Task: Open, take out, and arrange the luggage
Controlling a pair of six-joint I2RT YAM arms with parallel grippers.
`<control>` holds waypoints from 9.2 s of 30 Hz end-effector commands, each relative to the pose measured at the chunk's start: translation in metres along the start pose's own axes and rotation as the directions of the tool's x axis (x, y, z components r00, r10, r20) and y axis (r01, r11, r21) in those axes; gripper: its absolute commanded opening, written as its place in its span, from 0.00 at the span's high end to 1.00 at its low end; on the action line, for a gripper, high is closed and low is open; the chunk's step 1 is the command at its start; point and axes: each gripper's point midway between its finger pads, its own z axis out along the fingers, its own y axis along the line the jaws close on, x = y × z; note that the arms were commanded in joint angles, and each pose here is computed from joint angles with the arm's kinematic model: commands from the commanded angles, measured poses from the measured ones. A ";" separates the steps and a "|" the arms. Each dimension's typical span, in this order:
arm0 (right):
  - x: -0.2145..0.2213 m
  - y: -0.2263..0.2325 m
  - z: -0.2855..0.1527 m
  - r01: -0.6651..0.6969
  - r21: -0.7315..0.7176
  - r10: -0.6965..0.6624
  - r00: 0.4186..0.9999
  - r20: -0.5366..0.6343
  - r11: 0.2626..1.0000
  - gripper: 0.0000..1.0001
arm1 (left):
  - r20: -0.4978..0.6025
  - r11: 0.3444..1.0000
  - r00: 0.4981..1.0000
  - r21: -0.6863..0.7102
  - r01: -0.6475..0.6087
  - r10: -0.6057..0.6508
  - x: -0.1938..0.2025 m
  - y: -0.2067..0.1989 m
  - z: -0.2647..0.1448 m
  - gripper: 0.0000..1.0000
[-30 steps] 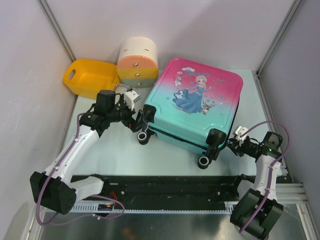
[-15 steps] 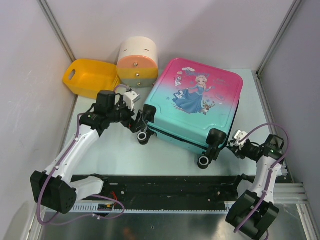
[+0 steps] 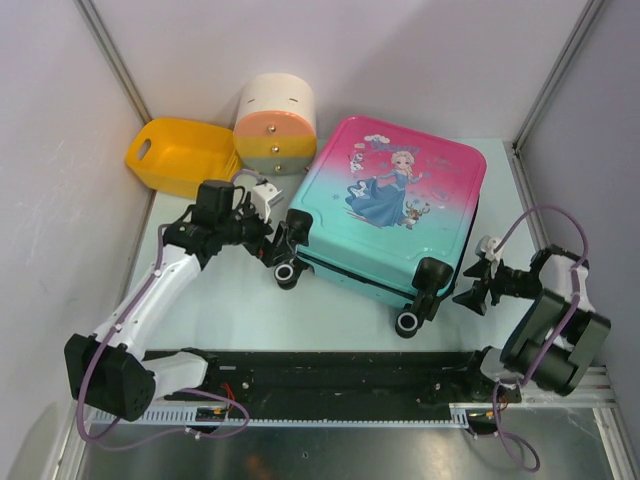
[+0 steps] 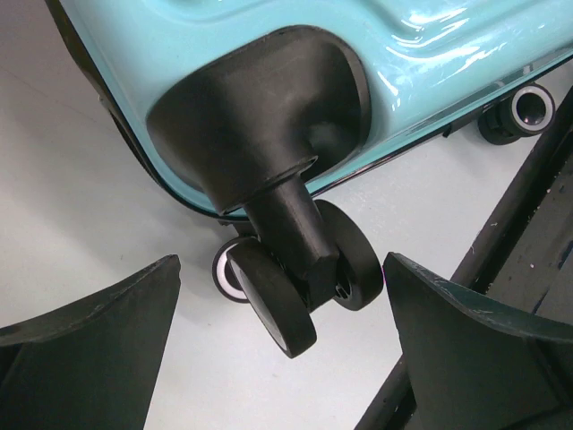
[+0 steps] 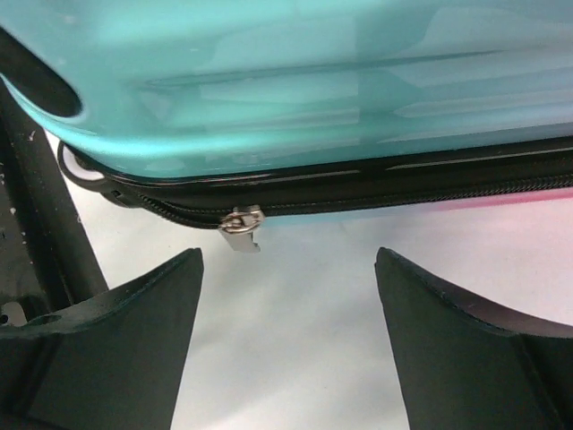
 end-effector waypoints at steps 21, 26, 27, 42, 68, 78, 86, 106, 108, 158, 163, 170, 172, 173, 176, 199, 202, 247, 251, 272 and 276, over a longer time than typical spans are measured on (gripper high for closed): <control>-0.012 -0.004 0.016 0.075 -0.272 -0.068 0.997 0.034 0.960 0.43 | 0.042 0.990 0.995 0.102 -0.094 0.090 -0.024 -0.004 0.007 0.00; -0.028 0.009 0.013 0.038 -0.290 -0.018 0.997 0.071 0.956 0.56 | 0.034 0.991 0.995 0.091 -0.094 0.091 -0.022 -0.002 0.008 0.00; -0.031 0.012 0.015 0.021 -0.296 0.001 0.997 0.073 0.955 0.59 | 0.035 0.992 0.995 0.089 -0.095 0.092 -0.022 -0.002 0.007 0.00; -0.020 0.011 -0.010 0.002 -0.220 -0.008 1.000 -0.027 0.976 0.95 | 0.031 0.991 0.993 0.064 -0.116 0.115 -0.015 0.001 0.003 0.00; -0.018 0.017 0.011 0.091 0.093 -0.092 0.996 0.014 0.992 0.32 | 0.029 0.992 0.993 0.064 -0.112 0.110 -0.014 0.001 0.003 0.00; -0.025 -0.006 0.003 0.105 0.255 -0.117 0.993 0.033 0.961 0.61 | 0.023 0.992 0.994 0.067 -0.104 0.102 -0.010 0.001 0.004 0.00; -0.030 -0.013 -0.003 0.110 0.271 -0.132 0.989 0.064 0.956 1.00 | 0.015 0.993 0.995 0.062 -0.099 0.098 -0.006 0.003 0.004 0.00; -0.037 -0.003 0.025 0.134 0.090 -0.145 0.981 0.131 0.987 0.80 | -0.029 0.994 0.999 -0.099 0.036 -0.039 -0.005 0.027 0.004 0.07; -0.037 -0.006 0.026 0.138 0.093 -0.149 0.980 0.129 0.986 0.85 | -0.034 0.995 0.999 -0.098 0.028 -0.032 -0.003 0.025 0.005 0.07; -0.064 -0.010 0.036 0.165 0.046 -0.170 0.978 0.121 0.985 1.00 | 0.060 0.989 0.991 -0.087 -0.117 0.123 -0.042 0.015 -0.040 0.00; -0.076 0.012 0.050 0.160 -0.015 -0.157 0.978 0.139 0.987 1.00 | 0.072 0.991 0.989 0.029 -0.133 0.131 -0.034 -0.048 -0.039 0.00; -0.087 0.062 0.069 0.121 -0.089 -0.108 0.984 0.138 0.989 1.00 | -0.038 0.963 0.993 0.252 -0.097 0.110 -0.015 -0.137 -0.009 0.00; -0.089 0.081 0.071 0.101 -0.105 -0.086 0.987 0.135 0.989 1.00 | -0.063 0.956 0.991 0.274 -0.101 0.122 -0.011 -0.156 -0.004 0.00; -0.091 0.085 0.072 0.110 -0.097 -0.096 0.985 0.141 0.989 1.00 | -0.071 0.959 0.989 0.262 -0.106 0.129 -0.009 -0.158 -0.002 0.00; -0.097 0.095 0.075 0.144 -0.070 -0.132 0.978 0.159 0.987 1.00 | -0.097 0.938 0.979 0.318 -0.142 0.181 0.005 -0.183 0.000 0.00; -0.103 0.036 0.072 0.127 0.304 -0.151 0.987 0.055 0.944 1.00 | -0.257 0.950 0.927 0.223 -0.220 0.275 0.056 -0.164 0.044 0.83; -0.098 0.023 0.059 0.120 0.343 -0.141 0.989 0.037 0.932 1.00 | -0.265 0.951 0.921 0.201 -0.237 0.286 0.067 -0.151 0.036 1.00; -0.074 -0.008 0.024 0.064 0.295 -0.080 0.996 0.042 0.953 1.00 | -0.304 0.947 0.898 0.059 -0.315 0.318 0.053 -0.135 0.026 0.39; -0.073 -0.010 0.022 0.061 0.317 -0.074 0.997 0.031 0.946 1.00 | -0.304 0.945 0.895 0.071 -0.319 0.325 0.055 -0.137 0.026 0.82; -0.034 -0.083 -0.029 0.140 0.459 -0.154 0.988 -0.007 0.877 1.00 | -0.402 0.794 0.717 0.043 -0.606 0.569 0.121 -0.017 -0.051 1.00; -0.057 -0.089 -0.020 0.126 0.406 -0.186 0.976 0.112 0.905 1.00 | -0.419 0.776 0.685 0.082 -0.625 0.596 0.139 -0.013 -0.051 1.00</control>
